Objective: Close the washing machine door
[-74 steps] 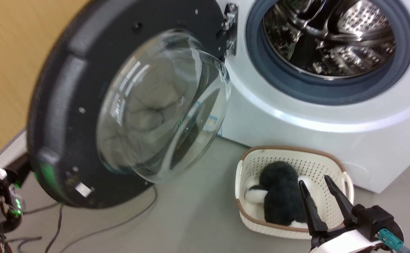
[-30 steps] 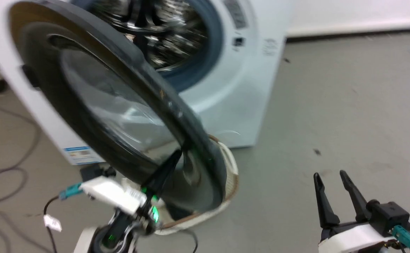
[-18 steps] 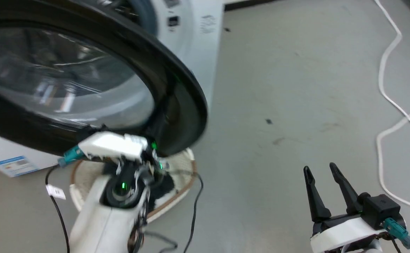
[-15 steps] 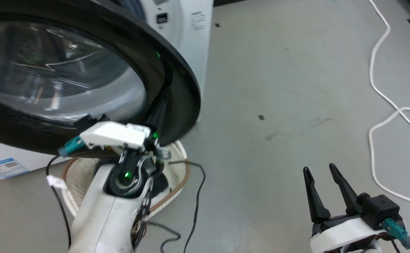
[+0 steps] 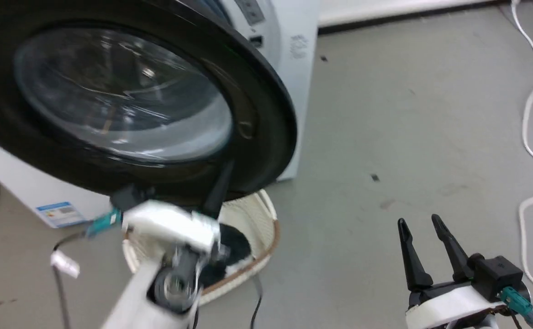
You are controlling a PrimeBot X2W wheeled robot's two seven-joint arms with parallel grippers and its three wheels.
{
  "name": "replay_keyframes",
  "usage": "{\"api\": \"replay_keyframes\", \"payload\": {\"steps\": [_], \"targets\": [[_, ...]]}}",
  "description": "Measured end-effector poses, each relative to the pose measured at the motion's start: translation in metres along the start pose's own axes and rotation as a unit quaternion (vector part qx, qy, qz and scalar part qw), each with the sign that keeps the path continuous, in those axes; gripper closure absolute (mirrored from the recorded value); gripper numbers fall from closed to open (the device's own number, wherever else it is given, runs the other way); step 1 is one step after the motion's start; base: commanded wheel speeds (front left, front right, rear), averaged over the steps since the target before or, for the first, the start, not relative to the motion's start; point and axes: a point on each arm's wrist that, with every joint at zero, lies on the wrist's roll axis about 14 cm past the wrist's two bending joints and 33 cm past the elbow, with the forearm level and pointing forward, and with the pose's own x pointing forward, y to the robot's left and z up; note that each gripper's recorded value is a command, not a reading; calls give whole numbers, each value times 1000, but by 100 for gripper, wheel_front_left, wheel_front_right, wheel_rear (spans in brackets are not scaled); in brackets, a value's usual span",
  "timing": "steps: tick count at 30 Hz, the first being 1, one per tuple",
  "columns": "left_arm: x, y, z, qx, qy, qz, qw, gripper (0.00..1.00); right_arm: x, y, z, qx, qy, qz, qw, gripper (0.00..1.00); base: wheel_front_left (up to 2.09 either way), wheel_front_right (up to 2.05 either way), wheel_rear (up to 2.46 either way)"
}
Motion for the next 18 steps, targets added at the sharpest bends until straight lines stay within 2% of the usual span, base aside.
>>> {"api": "replay_keyframes", "payload": {"steps": [3,6,8,11,14,16,17,18], "targets": [[-32,5,7,94,-16,5,995,100,-1,8,3,2,-7,13,1000,0,0,0,0],[-64,14,19,205,-33,14,978,100,0,15,7,5,-14,25,1000,0,0,0,0],[-84,20,35,291,-45,27,955,100,0,22,8,7,-17,36,999,0,0,0,0],[-106,14,66,406,-84,48,909,100,1,35,10,9,-22,57,998,0,0,0,0],[-128,-11,95,473,-151,54,866,100,5,48,15,10,-30,78,996,0,0,0,0],[-147,-21,108,491,-194,69,846,100,7,57,18,10,-34,93,995,0,0,0,0],[-157,-23,113,500,-209,78,837,83,8,62,19,11,-35,100,994,0,0,0,0],[-166,-24,116,511,-220,88,826,51,9,66,19,11,-37,107,994,0,0,0,0]]}}
